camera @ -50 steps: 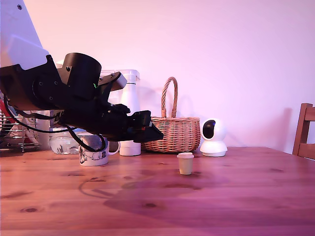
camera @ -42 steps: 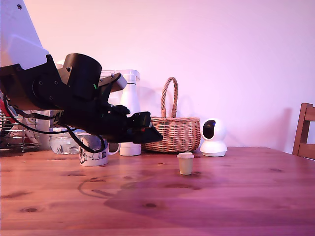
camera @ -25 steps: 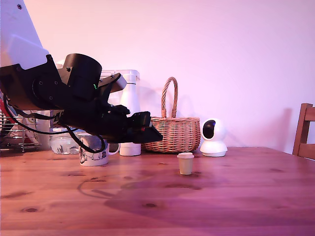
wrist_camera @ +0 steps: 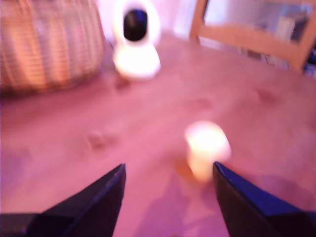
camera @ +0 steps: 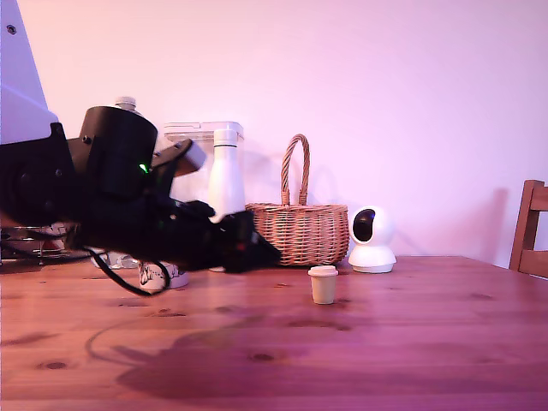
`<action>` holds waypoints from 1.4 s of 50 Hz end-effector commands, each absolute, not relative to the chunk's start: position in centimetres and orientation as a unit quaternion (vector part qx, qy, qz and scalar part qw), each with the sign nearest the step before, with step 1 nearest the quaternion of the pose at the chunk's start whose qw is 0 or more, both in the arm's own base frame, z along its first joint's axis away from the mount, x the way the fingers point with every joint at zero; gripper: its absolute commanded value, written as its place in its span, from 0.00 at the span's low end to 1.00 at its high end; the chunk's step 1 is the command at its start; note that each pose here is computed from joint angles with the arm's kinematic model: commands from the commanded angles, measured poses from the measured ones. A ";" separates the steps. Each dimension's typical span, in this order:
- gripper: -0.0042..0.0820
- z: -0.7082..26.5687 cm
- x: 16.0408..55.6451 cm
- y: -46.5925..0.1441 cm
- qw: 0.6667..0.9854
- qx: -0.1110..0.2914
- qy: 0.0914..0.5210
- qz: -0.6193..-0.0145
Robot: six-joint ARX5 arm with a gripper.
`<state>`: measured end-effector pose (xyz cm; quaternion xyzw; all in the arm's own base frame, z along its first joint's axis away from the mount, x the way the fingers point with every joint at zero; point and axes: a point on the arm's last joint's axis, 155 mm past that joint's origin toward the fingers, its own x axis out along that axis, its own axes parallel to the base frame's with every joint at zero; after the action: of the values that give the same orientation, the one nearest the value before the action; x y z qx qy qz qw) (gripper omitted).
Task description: Pick up the coffee capsules from the table one by one and drop them inside the nearest coffee cup
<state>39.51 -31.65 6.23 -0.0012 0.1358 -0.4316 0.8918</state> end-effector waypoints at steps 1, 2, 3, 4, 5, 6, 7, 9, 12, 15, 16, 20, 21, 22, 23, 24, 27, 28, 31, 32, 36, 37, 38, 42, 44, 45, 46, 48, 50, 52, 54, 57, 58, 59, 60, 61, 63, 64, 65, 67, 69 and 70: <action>0.63 6.6 38.6 -32.4 0.889 -0.003 0.131 -0.439; 0.63 6.5 38.4 -32.6 0.888 -0.002 0.132 -0.440; 0.63 6.4 38.3 -32.7 0.888 -0.002 0.134 -0.441; 0.63 6.4 38.2 -32.9 0.887 -0.001 0.136 -0.441; 0.63 6.3 38.1 -33.0 0.887 0.000 0.137 -0.441; 0.63 6.2 37.9 -33.2 0.887 0.002 0.139 -0.440; 0.63 6.1 37.9 -33.2 0.888 0.002 0.140 -0.439; 0.63 5.9 37.6 -33.5 0.887 0.004 0.144 -0.439; 0.63 5.7 37.6 -33.6 0.890 0.007 0.147 -0.431; 0.63 5.5 37.6 -33.7 0.893 0.003 0.152 -0.422; 0.63 5.4 37.6 -33.6 0.895 0.003 0.154 -0.418; 0.63 5.2 37.6 -33.7 0.898 0.001 0.160 -0.411; 0.63 5.2 37.6 -33.7 0.898 0.002 0.160 -0.410; 0.63 5.1 37.6 -33.7 0.899 0.003 0.160 -0.406; 0.63 5.1 37.6 -33.7 0.900 0.002 0.161 -0.404; 0.63 5.1 37.6 -33.7 0.901 0.002 0.161 -0.402; 0.63 5.1 37.7 -33.7 0.905 0.003 0.161 -0.393; 0.63 5.1 37.8 -33.7 0.907 0.003 0.161 -0.390; 0.63 5.0 37.8 -33.7 0.910 0.004 0.163 -0.382; 0.63 5.0 37.8 -33.8 0.910 0.005 0.163 -0.381; 0.63 4.9 37.6 -34.3 0.909 -0.001 0.168 -0.381; 0.63 4.9 37.7 -34.3 0.911 -0.003 0.170 -0.377; 0.63 4.8 37.7 -34.5 0.911 -0.004 0.170 -0.376; 0.63 5.0 37.8 -34.9 0.912 -0.007 0.169 -0.375; 0.63 4.8 38.0 -35.0 0.914 -0.011 0.171 -0.369; 0.63 4.8 38.0 -35.1 0.915 -0.010 0.170 -0.367; 0.63 4.8 38.2 -35.1 0.915 -0.010 0.169 -0.365; 0.63 4.6 38.4 -35.2 0.917 -0.014 0.172 -0.360; 0.63 4.5 38.6 -35.4 0.917 -0.015 0.171 -0.359; 0.63 4.4 38.9 -35.6 0.917 -0.018 0.173 -0.359; 0.63 4.3 39.0 -35.8 0.917 -0.017 0.175 -0.358; 0.63 4.4 39.4 -36.0 0.918 -0.017 0.176 -0.355; 0.63 4.4 39.5 -36.0 0.920 -0.018 0.176 -0.351; 0.63 4.3 39.7 -36.0 0.920 -0.017 0.178 -0.348; 0.63 4.2 39.7 -36.1 0.920 -0.016 0.179 -0.348; 0.63 4.2 39.8 -36.1 0.921 -0.015 0.181 -0.344; 0.63 4.0 40.0 -36.2 0.922 -0.016 0.184 -0.342; 0.63 4.0 40.1 -36.2 0.922 -0.015 0.185 -0.340; 0.63 4.0 40.2 -36.3 0.922 -0.018 0.186 -0.338; 0.63 3.7 40.4 -36.4 0.923 -0.017 0.187 -0.336; 0.63 3.6 40.6 -36.6 0.923 -0.020 0.189 -0.335; 0.63 3.5 40.7 -36.6 0.923 -0.021 0.191 -0.334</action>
<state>40.88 -36.23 5.09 -0.0205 0.1760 -0.3352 0.9253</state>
